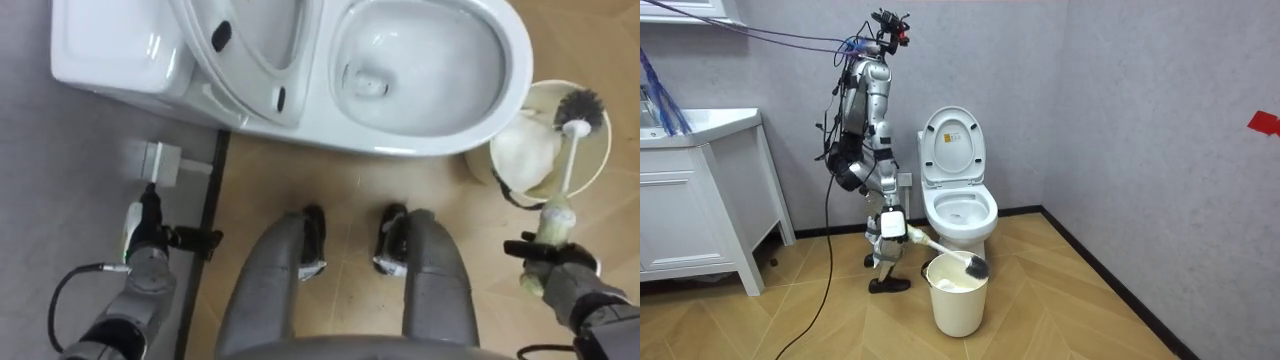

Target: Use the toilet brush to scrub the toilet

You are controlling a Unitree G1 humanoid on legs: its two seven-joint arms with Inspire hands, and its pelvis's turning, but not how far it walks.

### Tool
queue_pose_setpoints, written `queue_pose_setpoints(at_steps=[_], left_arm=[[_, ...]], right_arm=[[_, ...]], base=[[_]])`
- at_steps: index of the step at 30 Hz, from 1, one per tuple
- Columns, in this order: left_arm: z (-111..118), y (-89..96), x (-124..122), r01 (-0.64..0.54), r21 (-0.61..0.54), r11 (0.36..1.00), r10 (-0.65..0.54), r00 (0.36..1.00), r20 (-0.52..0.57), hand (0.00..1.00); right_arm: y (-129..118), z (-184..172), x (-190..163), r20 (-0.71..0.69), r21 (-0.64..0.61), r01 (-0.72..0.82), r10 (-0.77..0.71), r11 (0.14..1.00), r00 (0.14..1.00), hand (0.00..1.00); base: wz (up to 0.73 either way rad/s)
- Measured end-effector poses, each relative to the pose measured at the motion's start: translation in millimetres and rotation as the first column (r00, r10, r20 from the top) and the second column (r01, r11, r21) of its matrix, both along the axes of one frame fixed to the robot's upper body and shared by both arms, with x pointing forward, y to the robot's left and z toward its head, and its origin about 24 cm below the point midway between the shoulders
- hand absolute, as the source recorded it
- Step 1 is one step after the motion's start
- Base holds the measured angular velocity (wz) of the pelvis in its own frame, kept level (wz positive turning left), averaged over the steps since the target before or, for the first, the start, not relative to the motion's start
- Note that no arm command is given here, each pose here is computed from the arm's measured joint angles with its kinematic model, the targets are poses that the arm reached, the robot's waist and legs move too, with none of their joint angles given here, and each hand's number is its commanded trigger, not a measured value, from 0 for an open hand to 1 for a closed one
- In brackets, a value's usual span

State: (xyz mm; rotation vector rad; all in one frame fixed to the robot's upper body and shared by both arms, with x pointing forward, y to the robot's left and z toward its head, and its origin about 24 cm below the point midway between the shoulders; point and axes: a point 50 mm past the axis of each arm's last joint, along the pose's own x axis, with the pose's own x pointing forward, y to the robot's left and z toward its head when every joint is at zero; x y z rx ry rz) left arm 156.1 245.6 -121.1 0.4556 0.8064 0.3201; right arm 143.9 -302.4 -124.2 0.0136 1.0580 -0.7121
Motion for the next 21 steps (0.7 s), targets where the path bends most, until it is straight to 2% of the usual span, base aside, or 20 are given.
queue_pose_setpoints(at_steps=[6,10,13,17,21], left_arm=[[-5.5,6.0,-24.0,-0.038,0.028,0.999,0.039,0.999,-0.035,0.0],[-8.3,12.6,-45.9,-0.062,0.051,0.997,0.065,0.996,-0.066,0.0],[-7.6,12.7,-56.1,-0.02,0.094,0.995,0.027,0.997,-0.075,0.0],[-2.1,12.1,-55.7,0.049,0.151,0.987,-0.041,0.998,-0.057,0.0],[12.4,6.0,-41.6,0.097,0.206,0.974,-0.106,0.994,0.034,0.0]], right_arm=[[4.8,-9.4,-22.5,0.035,0.052,0.166,-0.168,0.985,0.985,1.0],[10.7,-18.3,-47.1,-0.02,0.052,0.169,-0.168,0.984,0.986,1.0],[11.8,-22.7,-65.3,-0.07,0.044,0.149,-0.146,0.988,0.987,1.0],[13.6,-25.3,-76.6,-0.094,0.046,0.095,-0.091,0.994,0.991,1.0],[17.7,-27.5,-85.5,-0.107,0.058,0.023,-0.016,0.998,0.994,1.0]], base=[[0.1],[0.1],[0.05],[0.04],[0.08]])
